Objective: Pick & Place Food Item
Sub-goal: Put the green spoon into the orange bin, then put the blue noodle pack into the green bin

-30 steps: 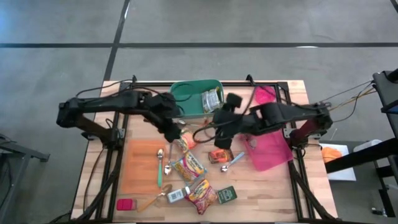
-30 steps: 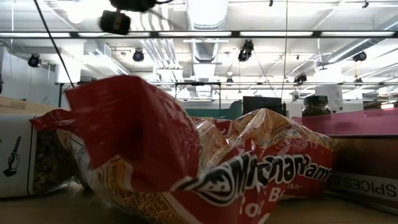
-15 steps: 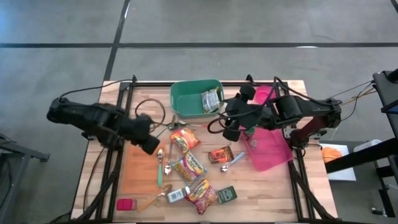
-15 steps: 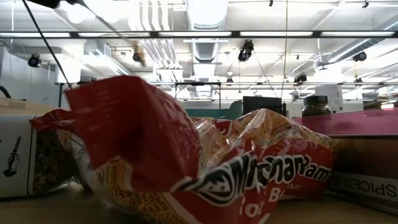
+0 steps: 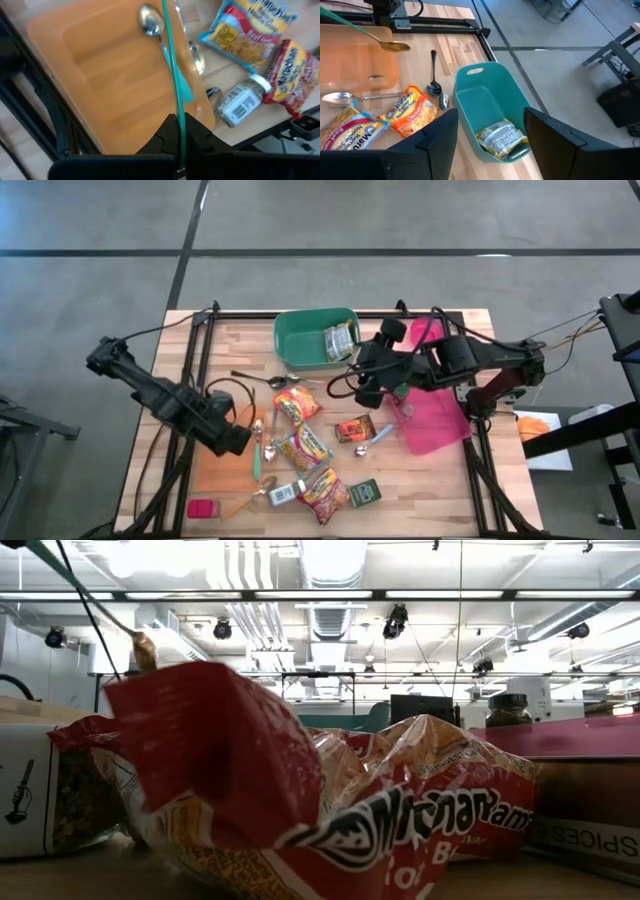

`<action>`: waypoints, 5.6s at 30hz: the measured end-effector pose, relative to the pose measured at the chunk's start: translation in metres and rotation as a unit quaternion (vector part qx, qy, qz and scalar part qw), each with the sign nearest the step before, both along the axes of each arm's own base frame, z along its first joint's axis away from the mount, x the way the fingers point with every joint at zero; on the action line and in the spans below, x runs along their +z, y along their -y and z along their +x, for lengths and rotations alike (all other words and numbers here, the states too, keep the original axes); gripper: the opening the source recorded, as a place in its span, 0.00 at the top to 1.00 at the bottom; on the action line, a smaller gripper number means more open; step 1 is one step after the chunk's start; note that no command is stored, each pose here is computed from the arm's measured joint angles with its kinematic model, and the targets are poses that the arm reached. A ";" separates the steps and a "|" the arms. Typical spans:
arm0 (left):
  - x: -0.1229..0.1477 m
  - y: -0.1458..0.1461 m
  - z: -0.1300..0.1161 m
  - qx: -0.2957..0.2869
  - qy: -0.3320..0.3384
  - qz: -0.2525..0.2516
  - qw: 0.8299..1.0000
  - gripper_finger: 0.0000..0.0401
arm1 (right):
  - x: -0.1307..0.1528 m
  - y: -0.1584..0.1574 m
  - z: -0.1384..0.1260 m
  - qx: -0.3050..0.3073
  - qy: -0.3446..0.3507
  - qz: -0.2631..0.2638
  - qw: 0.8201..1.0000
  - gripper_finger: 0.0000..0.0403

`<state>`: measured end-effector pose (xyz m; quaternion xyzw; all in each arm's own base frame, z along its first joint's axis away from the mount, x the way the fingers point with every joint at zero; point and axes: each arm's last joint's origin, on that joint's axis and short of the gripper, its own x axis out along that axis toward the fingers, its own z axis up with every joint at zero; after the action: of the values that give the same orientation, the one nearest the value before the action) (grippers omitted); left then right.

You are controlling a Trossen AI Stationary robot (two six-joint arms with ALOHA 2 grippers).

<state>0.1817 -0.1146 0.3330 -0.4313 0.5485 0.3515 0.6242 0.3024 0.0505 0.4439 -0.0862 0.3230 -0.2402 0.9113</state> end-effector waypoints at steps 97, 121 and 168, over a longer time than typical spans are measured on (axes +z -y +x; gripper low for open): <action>-0.172 0.037 0.018 0.023 0.020 -0.099 0.995 0.51 | -0.002 0.000 -0.003 -0.003 -0.013 0.010 1.000 0.45; -0.077 -0.006 0.046 -0.130 0.250 -0.031 0.959 0.48 | -0.007 -0.004 -0.002 0.002 -0.002 0.095 0.995 0.45; -0.178 -0.076 0.118 -0.349 0.165 0.010 0.923 0.64 | -0.021 -0.008 0.002 -0.012 -0.010 0.131 0.991 0.45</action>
<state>0.2993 -0.0385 0.1549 -0.2586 0.5503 0.0410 0.7929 0.3040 0.0584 0.4232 0.0351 0.3616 -0.2061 0.9086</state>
